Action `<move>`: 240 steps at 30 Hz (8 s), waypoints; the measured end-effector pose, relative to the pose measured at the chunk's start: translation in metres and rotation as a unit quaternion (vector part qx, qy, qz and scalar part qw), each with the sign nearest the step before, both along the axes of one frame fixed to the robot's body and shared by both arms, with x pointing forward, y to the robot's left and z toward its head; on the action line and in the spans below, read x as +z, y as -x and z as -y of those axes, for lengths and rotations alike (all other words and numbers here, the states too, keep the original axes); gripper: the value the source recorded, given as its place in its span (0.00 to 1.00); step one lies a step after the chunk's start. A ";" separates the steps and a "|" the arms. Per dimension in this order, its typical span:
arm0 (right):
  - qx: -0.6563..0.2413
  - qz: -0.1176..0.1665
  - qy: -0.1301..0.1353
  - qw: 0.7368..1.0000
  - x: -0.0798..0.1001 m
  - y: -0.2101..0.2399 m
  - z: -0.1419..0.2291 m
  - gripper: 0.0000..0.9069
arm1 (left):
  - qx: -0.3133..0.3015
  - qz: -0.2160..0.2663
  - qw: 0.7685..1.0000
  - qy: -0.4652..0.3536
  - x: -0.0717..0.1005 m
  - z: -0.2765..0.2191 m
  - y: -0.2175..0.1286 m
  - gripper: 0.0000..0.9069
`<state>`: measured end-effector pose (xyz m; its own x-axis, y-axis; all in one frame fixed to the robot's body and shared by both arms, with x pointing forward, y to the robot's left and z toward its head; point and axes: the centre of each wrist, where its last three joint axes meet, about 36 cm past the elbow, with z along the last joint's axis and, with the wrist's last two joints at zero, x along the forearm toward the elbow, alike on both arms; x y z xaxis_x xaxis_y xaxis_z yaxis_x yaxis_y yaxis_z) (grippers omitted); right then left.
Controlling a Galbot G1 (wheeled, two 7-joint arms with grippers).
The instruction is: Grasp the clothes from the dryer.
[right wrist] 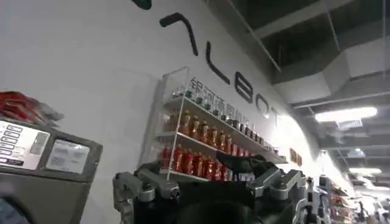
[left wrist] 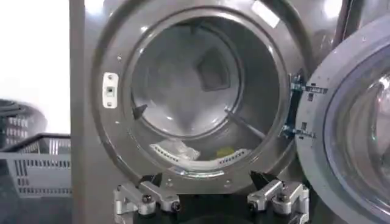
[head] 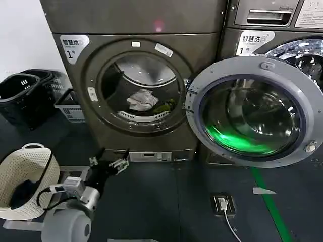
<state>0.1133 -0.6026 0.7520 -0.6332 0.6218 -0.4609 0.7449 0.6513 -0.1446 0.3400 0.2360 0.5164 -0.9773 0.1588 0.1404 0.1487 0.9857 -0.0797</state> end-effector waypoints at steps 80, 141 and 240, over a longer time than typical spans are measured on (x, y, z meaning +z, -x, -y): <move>0.032 0.006 0.023 0.999 -0.012 -0.006 -0.006 1.00 | 0.000 0.013 1.000 0.003 0.006 -0.007 -0.001 1.00; -0.007 -0.008 0.050 0.999 -0.001 0.020 -0.015 1.00 | -0.084 -0.013 0.994 -0.071 -0.015 0.002 -0.410 1.00; -0.014 -0.012 0.047 0.999 -0.029 0.009 -0.012 1.00 | -0.023 0.171 0.983 -0.069 -0.063 0.036 -0.348 0.00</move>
